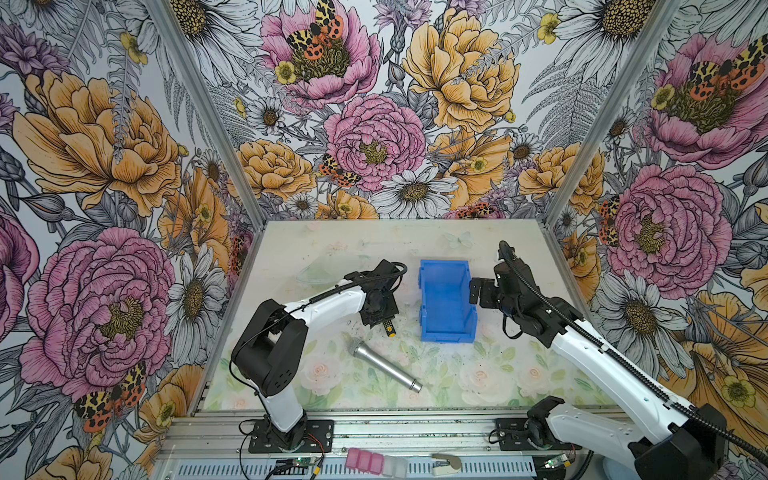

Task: Put the screwdriver in the bin
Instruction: 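Lift the screwdriver with the left gripper and carry it over the blue bin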

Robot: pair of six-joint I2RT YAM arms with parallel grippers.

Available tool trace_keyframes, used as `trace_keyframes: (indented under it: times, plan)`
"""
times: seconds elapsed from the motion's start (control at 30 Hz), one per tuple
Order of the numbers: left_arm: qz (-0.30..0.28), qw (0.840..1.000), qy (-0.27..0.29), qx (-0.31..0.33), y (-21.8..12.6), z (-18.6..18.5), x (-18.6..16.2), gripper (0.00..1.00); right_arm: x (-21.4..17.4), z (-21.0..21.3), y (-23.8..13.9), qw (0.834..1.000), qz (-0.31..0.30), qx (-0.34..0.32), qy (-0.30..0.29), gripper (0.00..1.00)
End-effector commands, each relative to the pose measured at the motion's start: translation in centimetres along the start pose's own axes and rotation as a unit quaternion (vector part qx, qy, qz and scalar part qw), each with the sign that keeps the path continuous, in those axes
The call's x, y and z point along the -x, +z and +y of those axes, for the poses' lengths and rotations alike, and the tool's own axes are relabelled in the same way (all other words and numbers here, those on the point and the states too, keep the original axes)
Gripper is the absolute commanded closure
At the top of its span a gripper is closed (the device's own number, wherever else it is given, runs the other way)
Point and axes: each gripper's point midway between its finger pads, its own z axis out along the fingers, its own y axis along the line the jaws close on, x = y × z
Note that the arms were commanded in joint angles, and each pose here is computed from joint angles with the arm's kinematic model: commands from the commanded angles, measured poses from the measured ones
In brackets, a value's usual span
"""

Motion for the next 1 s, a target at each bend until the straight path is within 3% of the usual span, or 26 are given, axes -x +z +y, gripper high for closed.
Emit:
trace_keyframes:
  times: [0.0,0.27,0.5,0.8,0.97]
  plan:
    - [-0.069,0.994,0.062,-0.053,-4.4,-3.5,2.9,1.00,2.6,-0.2,-1.6,0.999,-0.043,0.008,0.006,0.01]
    - [-0.132,0.953,0.238,-0.129,-10.1,-12.2,3.6,1.00,3.0,-2.8,-2.2,0.998,-0.055,-0.005,0.030,0.00]
    - [-0.102,0.921,0.342,-0.156,-8.0,-17.5,0.4,1.00,2.4,-5.3,-2.9,0.996,-0.067,-0.026,0.051,0.01]
    - [-0.066,0.915,0.381,-0.114,-1.4,-19.9,-1.7,1.00,1.7,-6.7,-3.2,0.996,-0.063,-0.048,0.052,0.00]
    - [-0.043,0.923,0.371,-0.092,1.1,-19.2,-2.7,1.00,1.6,-7.2,-3.1,0.995,-0.060,-0.056,0.052,0.00]
